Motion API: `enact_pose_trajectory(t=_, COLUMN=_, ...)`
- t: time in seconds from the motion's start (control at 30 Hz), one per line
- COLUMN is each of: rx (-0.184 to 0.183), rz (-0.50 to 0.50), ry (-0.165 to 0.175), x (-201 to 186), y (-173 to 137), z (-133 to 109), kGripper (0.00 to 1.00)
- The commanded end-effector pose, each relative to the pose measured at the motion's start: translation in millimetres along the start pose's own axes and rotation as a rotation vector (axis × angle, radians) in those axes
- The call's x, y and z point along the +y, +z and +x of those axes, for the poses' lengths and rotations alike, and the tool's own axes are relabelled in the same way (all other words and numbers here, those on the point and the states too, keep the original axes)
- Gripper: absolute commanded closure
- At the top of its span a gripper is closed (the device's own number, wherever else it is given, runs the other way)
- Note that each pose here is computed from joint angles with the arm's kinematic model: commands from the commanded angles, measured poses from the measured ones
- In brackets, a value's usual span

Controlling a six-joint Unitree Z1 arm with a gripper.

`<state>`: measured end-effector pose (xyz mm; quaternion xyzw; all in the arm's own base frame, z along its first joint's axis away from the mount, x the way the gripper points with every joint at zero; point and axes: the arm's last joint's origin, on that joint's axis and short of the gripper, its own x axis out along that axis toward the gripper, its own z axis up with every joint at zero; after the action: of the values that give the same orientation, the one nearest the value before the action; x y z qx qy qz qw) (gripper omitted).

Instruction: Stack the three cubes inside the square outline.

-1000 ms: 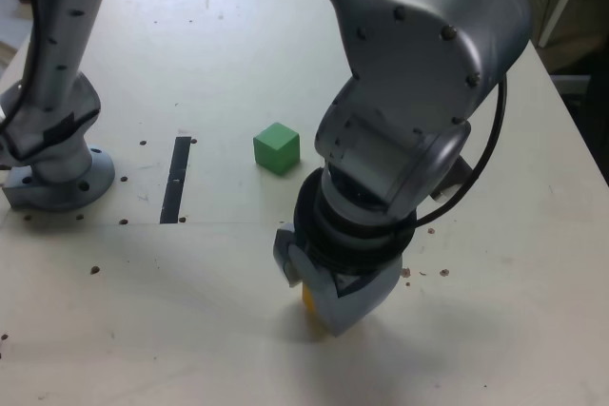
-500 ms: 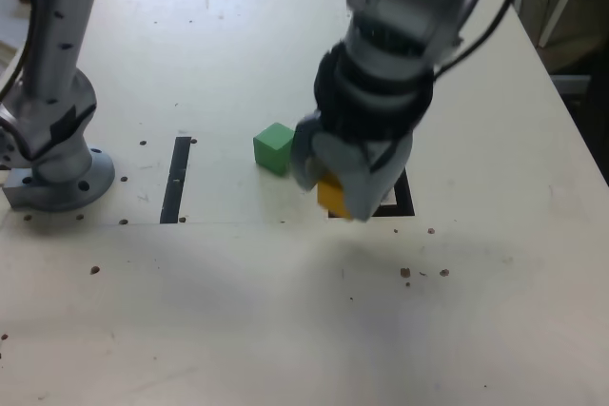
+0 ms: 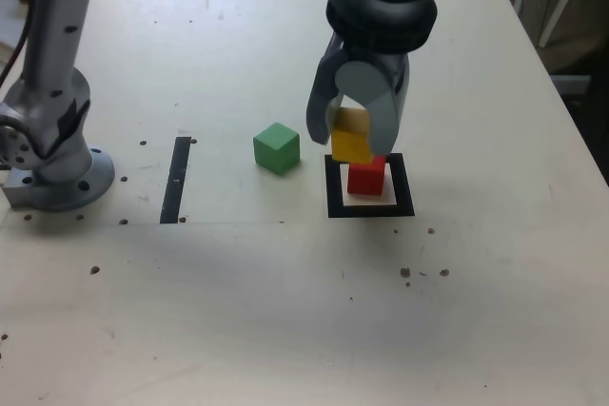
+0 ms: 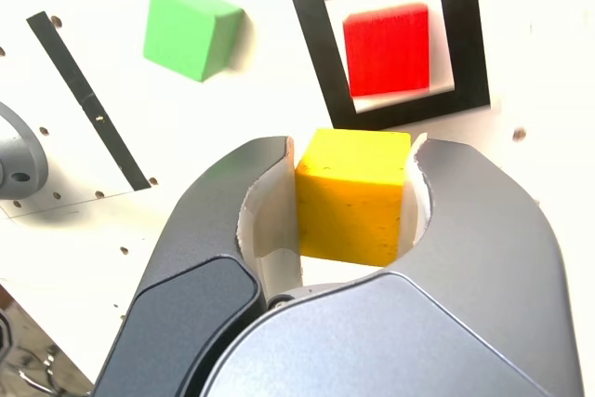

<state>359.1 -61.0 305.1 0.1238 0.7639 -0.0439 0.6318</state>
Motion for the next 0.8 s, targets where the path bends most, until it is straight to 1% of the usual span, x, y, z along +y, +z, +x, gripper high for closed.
enact_pose_trajectory(t=0.0, rx=0.006, rz=-0.016, ry=-0.001, x=5, y=0, z=2, kGripper=0.72)
enact_pose_trajectory(t=0.2, rx=0.019, rz=-0.048, ry=0.000, x=17, y=3, z=8, kGripper=0.72)
enact_pose_trajectory(t=0.5, rx=0.044, rz=-0.084, ry=-0.023, x=34, y=10, z=22, kGripper=0.72)
enact_pose_trajectory(t=0.77, rx=0.044, rz=-0.083, ry=-0.034, x=36, y=18, z=29, kGripper=0.72)
